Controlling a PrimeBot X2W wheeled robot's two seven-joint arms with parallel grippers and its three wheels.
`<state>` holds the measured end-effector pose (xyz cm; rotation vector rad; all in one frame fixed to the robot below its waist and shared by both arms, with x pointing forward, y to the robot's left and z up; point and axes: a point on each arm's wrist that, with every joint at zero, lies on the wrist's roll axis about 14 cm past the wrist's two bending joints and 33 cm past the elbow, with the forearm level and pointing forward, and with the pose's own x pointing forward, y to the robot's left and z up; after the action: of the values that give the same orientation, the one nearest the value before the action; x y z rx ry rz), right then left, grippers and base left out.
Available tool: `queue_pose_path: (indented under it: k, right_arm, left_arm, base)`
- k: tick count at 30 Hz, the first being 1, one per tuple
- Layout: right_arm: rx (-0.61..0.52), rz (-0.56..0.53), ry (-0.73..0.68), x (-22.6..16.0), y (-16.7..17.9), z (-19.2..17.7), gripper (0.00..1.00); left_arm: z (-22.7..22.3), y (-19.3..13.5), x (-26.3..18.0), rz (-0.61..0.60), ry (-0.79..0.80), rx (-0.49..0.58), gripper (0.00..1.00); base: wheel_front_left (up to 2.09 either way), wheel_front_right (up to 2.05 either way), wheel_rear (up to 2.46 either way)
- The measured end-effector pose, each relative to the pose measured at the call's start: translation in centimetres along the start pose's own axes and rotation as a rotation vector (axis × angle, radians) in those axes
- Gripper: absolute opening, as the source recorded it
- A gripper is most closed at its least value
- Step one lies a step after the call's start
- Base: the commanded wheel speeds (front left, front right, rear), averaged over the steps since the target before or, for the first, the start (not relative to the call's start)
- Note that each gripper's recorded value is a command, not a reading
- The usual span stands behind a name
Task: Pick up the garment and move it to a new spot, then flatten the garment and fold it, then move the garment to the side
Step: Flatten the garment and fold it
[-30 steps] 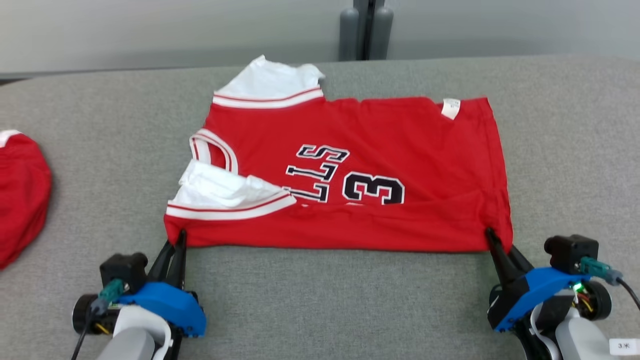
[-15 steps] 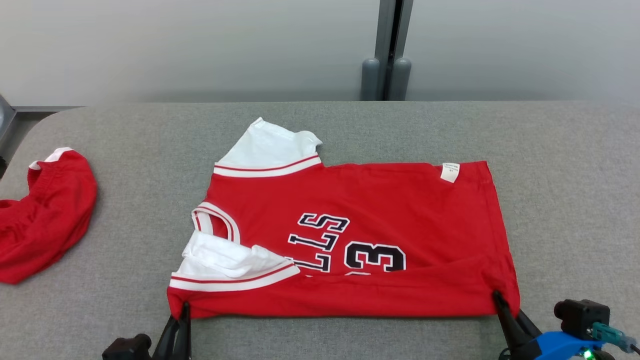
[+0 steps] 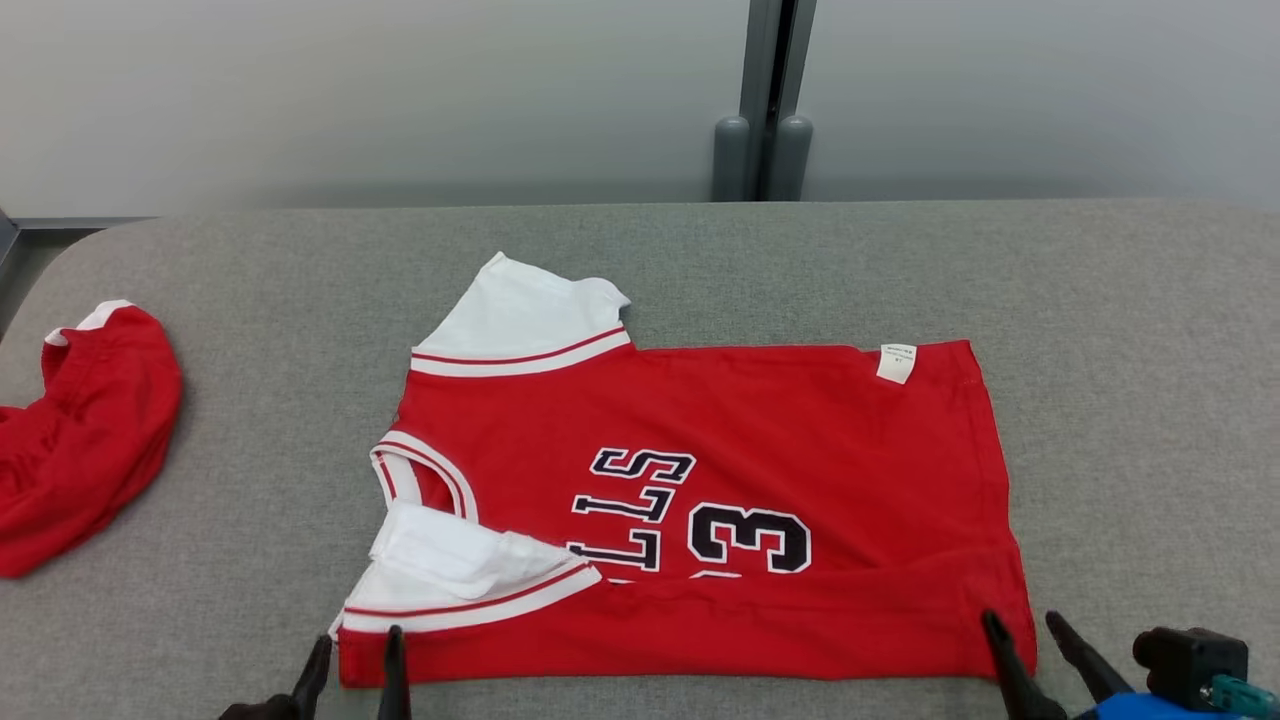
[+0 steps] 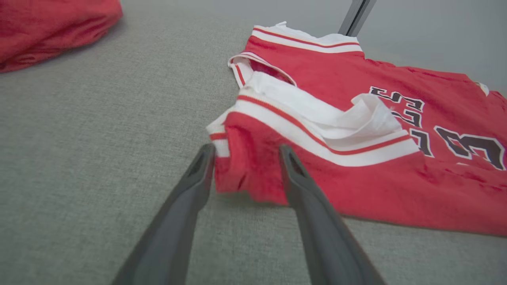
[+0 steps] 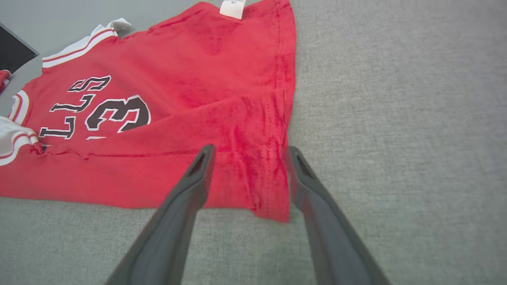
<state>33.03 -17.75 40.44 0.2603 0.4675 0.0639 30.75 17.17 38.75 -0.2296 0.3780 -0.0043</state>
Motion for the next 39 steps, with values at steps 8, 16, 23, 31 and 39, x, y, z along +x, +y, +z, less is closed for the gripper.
queue_pose_path:
  k: [8, 16, 23, 31, 39]
  right_arm:
    - [-0.057, -0.015, -0.281, 0.4, -0.4, 7.4, 1.00]
    - [-0.085, 0.009, -0.436, -0.1, 0.8, 11.2, 1.00]
    - [-0.101, 0.016, -0.472, -0.8, 1.5, 11.6, 1.00]
    - [-0.109, 0.013, -0.480, -1.9, 1.7, 11.2, 1.00]
    - [-0.119, 0.031, -0.480, -2.3, 2.4, 11.2, 1.00]
  left_arm:
    - [6.6, -0.6, 1.9, -0.014, -0.205, 0.074, 1.00]
    - [11.5, -1.3, 2.3, -0.046, -0.356, 0.139, 1.00]
    - [13.0, -1.1, 2.0, -0.051, -0.401, 0.159, 1.00]
    - [12.4, -0.5, 1.5, -0.049, -0.385, 0.189, 1.00]
    - [11.9, 0.0, 1.2, -0.040, -0.359, 0.205, 1.00]
  base:
    - [0.00, 0.00, 0.00]
    - [0.00, 0.00, 0.00]
    - [0.00, 0.00, 0.00]
    - [0.00, 0.00, 0.00]
    - [0.00, 0.00, 0.00]
